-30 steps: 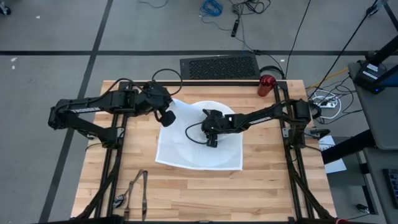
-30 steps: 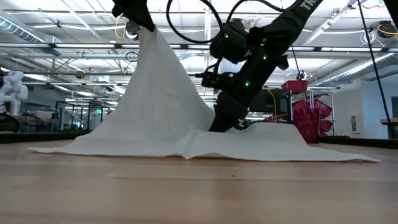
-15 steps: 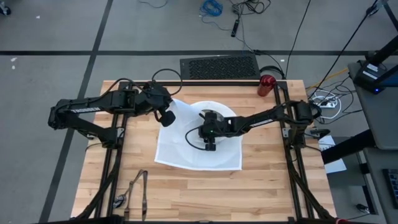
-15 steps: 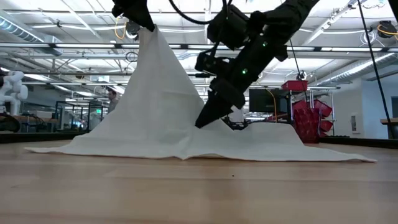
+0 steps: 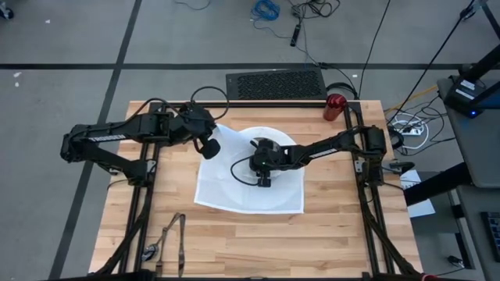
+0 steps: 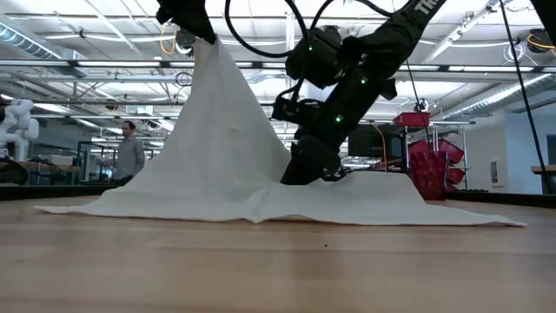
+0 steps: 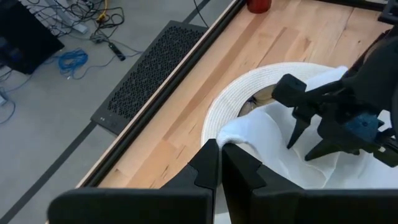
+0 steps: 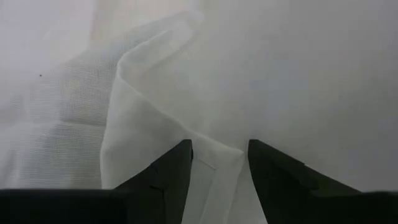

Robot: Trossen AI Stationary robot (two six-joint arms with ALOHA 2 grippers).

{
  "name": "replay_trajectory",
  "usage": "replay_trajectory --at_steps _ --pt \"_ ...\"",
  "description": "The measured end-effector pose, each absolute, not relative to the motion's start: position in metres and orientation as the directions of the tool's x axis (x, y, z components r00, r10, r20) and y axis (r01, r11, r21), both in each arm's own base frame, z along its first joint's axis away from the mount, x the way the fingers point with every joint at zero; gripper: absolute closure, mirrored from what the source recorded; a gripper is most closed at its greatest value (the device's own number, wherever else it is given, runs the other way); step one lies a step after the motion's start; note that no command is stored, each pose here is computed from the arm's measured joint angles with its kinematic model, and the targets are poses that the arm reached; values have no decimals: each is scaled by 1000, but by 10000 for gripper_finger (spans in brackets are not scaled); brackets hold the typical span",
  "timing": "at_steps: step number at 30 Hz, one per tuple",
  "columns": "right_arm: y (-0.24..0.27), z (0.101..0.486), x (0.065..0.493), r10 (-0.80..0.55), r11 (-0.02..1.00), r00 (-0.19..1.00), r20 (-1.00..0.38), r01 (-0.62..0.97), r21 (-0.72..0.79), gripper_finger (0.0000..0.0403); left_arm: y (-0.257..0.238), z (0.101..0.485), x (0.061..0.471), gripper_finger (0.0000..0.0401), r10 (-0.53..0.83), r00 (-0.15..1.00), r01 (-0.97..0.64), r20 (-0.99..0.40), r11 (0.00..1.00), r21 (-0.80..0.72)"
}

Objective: Set table place
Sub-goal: Fold the white napkin

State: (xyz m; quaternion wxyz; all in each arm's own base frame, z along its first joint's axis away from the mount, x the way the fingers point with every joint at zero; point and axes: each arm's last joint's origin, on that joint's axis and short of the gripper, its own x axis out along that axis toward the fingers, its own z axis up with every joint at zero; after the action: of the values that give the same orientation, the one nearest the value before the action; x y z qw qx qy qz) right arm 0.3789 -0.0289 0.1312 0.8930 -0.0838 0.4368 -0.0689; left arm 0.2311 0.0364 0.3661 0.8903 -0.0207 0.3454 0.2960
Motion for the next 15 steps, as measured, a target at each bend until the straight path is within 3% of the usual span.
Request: replay_trajectory --at_steps 6,15 --pt "-28 134 377 -191 979 603 -775 57 -198 288 36 366 231 401 513 586 -542 -627 824 167" --pt "-26 142 371 -207 976 586 -784 67 -207 397 36 365 230 401 512 579 -543 -634 823 169"
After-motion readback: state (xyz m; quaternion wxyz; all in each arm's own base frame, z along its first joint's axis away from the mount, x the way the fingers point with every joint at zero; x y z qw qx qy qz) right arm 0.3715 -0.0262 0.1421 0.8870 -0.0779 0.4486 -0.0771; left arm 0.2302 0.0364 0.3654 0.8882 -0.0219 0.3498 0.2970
